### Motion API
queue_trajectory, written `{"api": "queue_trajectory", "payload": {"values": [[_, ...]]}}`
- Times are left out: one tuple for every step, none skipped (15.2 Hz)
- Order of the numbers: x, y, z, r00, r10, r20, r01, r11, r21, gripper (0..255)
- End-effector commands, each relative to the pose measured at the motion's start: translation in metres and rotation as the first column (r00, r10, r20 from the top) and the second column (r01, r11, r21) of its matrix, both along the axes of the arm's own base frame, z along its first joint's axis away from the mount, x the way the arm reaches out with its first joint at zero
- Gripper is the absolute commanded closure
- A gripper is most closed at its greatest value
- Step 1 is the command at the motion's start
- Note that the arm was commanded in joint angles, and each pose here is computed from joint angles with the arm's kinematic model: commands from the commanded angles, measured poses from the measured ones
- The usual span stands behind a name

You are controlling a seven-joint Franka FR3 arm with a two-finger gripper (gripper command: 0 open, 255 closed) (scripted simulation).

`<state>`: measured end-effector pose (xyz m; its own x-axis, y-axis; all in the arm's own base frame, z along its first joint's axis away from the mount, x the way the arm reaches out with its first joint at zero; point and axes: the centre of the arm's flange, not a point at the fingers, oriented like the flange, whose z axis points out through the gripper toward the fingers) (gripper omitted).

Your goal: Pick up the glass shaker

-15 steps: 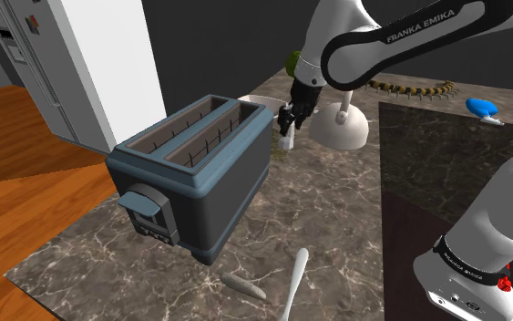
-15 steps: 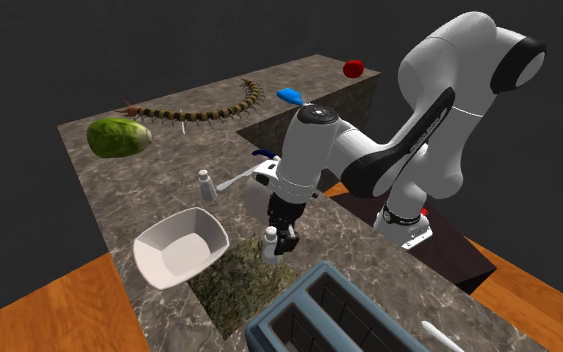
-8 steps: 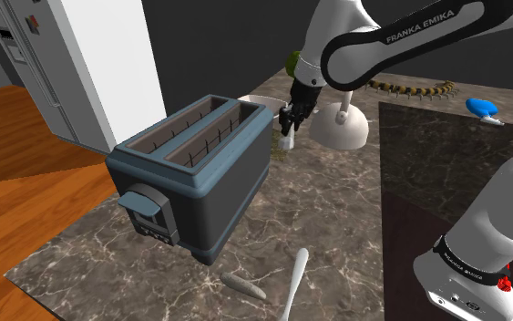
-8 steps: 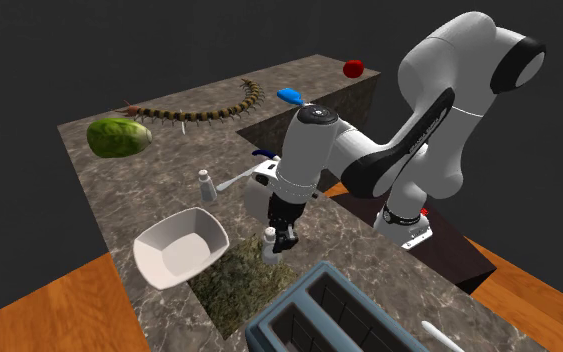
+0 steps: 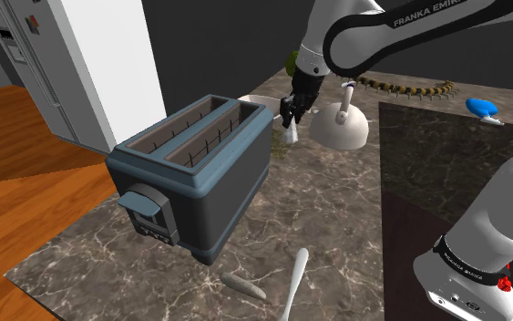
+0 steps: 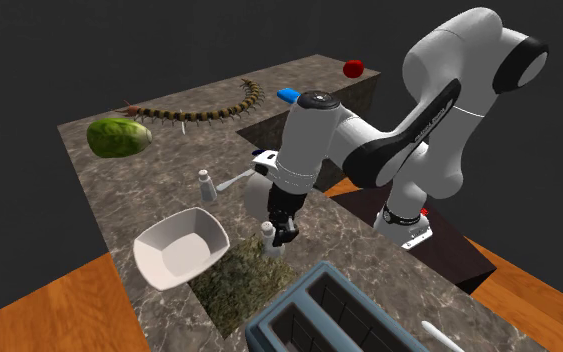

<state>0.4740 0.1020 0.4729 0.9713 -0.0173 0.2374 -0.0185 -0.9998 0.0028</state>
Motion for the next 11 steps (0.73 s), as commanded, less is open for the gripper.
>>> {"api": "queue_trajectory", "payload": {"values": [[-0.001,0.000,0.011,1.000,0.000,0.000,0.000,1.000,0.000,255],[-0.001,0.000,0.016,1.000,0.000,0.000,0.000,1.000,0.000,255],[-0.001,0.000,0.021,1.000,0.000,0.000,0.000,1.000,0.000,255],[-0.001,0.000,0.026,1.000,0.000,0.000,0.000,1.000,0.000,255],[-0.001,0.000,0.032,1.000,0.000,0.000,0.000,1.000,0.000,255],[-0.001,0.000,0.037,1.000,0.000,0.000,0.000,1.000,0.000,255],[-0.001,0.000,0.042,1.000,0.000,0.000,0.000,1.000,0.000,255],[-0.001,0.000,0.048,1.000,0.000,0.000,0.000,1.000,0.000,255],[-0.001,0.000,0.053,1.000,0.000,0.000,0.000,1.000,0.000,255],[-0.001,0.000,0.054,1.000,0.000,0.000,0.000,1.000,0.000,255],[-0.001,0.000,0.054,1.000,0.000,0.000,0.000,1.000,0.000,255]]}}
